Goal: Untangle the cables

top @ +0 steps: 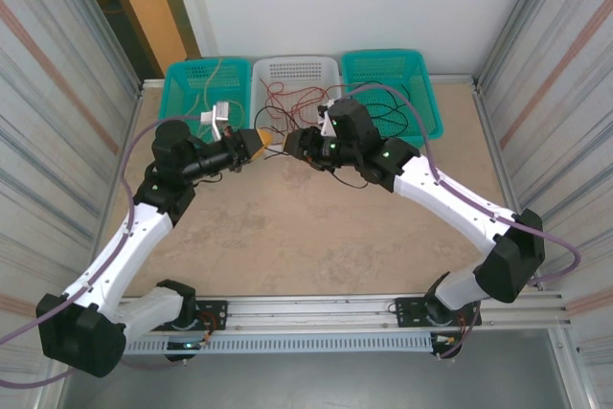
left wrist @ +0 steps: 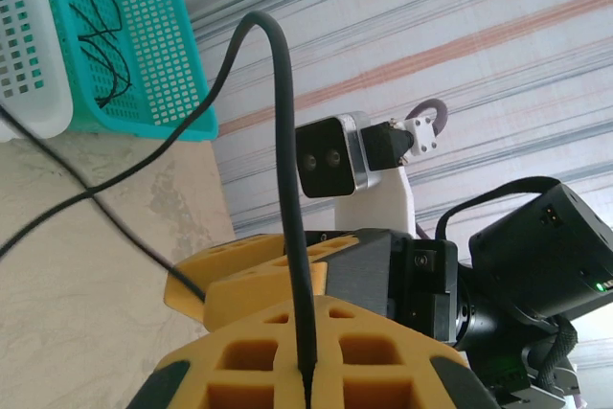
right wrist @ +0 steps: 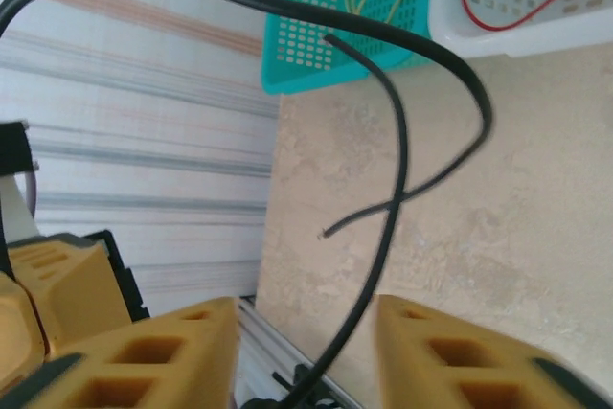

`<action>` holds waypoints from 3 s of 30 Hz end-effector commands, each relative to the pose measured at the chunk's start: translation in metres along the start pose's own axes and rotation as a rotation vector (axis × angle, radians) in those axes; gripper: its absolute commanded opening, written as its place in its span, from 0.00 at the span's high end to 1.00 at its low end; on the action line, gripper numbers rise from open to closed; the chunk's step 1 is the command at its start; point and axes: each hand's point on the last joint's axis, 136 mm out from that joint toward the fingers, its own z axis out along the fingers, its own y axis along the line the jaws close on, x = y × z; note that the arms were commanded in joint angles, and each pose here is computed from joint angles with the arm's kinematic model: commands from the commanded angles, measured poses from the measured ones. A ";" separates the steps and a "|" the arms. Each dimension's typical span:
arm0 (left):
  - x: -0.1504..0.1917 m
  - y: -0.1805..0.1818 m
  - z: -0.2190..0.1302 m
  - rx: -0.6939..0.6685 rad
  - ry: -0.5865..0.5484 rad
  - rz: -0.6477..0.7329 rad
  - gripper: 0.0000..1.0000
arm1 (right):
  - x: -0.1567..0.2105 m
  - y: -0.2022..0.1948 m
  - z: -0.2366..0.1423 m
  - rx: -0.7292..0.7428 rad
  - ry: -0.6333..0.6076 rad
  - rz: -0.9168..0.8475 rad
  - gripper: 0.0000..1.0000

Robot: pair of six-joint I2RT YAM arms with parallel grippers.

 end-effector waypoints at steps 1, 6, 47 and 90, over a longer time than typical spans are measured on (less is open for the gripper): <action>0.001 -0.023 -0.005 0.073 -0.003 0.069 1.00 | 0.000 0.008 0.006 -0.060 0.018 0.036 0.45; 0.004 -0.033 -0.006 0.099 -0.004 0.121 1.00 | 0.002 0.014 0.013 -0.112 0.034 0.080 0.57; -0.043 -0.001 -0.020 -0.095 -0.143 0.219 0.69 | 0.011 -0.144 -0.100 0.806 0.194 -0.197 1.00; 0.021 0.106 0.021 -0.484 -0.003 0.153 0.12 | 0.020 -0.052 -0.129 0.348 0.050 -0.274 1.00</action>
